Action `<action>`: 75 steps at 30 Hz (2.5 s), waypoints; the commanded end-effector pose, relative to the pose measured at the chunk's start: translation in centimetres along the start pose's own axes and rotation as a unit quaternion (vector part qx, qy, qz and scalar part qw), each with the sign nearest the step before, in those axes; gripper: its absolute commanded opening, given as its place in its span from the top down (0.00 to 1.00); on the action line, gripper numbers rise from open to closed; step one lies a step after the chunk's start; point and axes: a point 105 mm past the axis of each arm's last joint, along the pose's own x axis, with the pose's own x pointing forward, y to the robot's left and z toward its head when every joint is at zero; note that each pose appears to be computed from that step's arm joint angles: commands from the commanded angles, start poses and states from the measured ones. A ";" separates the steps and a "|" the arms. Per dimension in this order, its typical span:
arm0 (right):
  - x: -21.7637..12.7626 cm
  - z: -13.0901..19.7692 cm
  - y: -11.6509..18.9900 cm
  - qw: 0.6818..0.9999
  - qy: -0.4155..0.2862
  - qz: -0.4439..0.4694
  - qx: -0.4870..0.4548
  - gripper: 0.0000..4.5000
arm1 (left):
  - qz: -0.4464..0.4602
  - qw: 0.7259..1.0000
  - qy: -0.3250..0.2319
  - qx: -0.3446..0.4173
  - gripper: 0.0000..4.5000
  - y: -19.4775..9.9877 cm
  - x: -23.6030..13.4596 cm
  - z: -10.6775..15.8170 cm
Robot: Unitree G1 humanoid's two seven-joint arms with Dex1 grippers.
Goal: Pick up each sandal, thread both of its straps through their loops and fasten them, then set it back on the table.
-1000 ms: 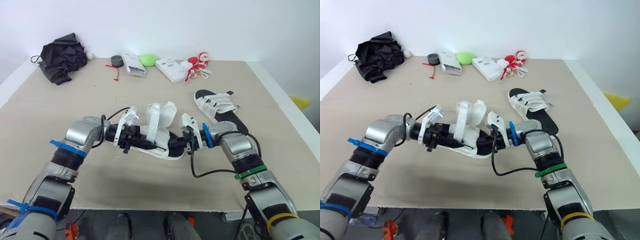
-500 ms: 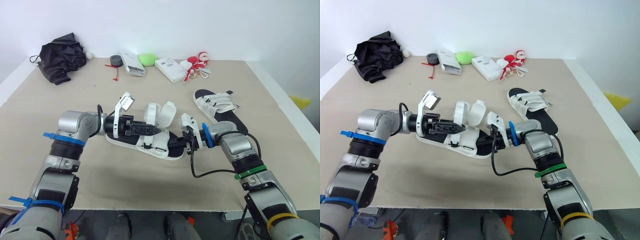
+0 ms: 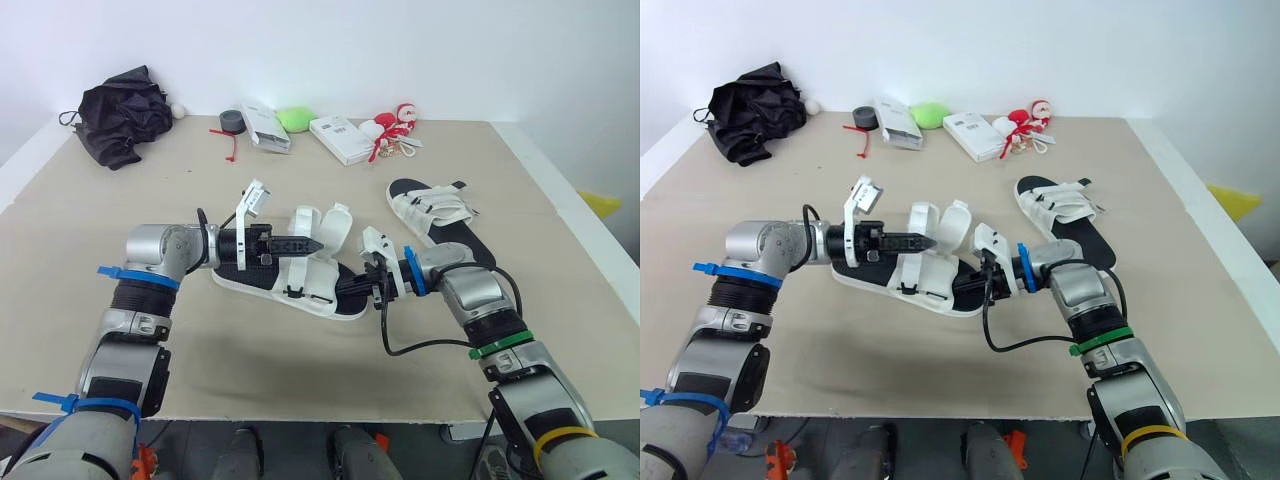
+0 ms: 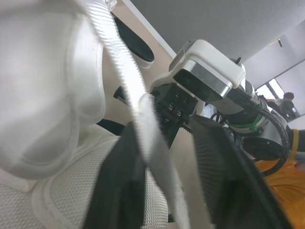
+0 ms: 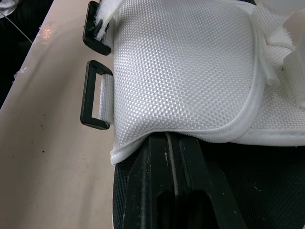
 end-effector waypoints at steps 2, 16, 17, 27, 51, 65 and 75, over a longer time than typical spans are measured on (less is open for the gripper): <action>0.6 -2.6 0.4 0.999 0.035 0.003 0.037 1.00 | -0.023 0.999 0.001 0.024 0.99 -1.1 -0.5 0.8; 0.7 -2.6 0.5 0.999 0.034 0.005 0.037 1.00 | -0.010 0.990 0.121 0.067 0.99 -0.6 -1.2 -4.1; 0.7 -2.6 0.6 0.999 0.034 0.005 0.037 1.00 | -0.006 0.990 0.122 0.075 0.99 -0.4 -1.2 -4.2; 0.8 -2.7 0.7 0.999 0.035 0.006 0.037 1.00 | -0.015 0.990 0.099 0.101 0.86 -1.0 -1.4 -4.1; 0.8 -2.6 0.6 0.999 0.031 0.006 0.037 1.00 | 0.026 0.975 0.101 0.196 0.12 -6.2 -8.9 -4.2; 0.7 -2.4 0.6 0.999 0.029 0.007 0.036 1.00 | 0.066 0.955 0.109 0.267 0.12 -2.7 -6.3 -9.2; 0.6 -2.4 0.6 0.999 0.028 0.002 0.037 1.00 | 0.036 0.956 0.111 0.270 0.18 -2.3 -4.3 -10.8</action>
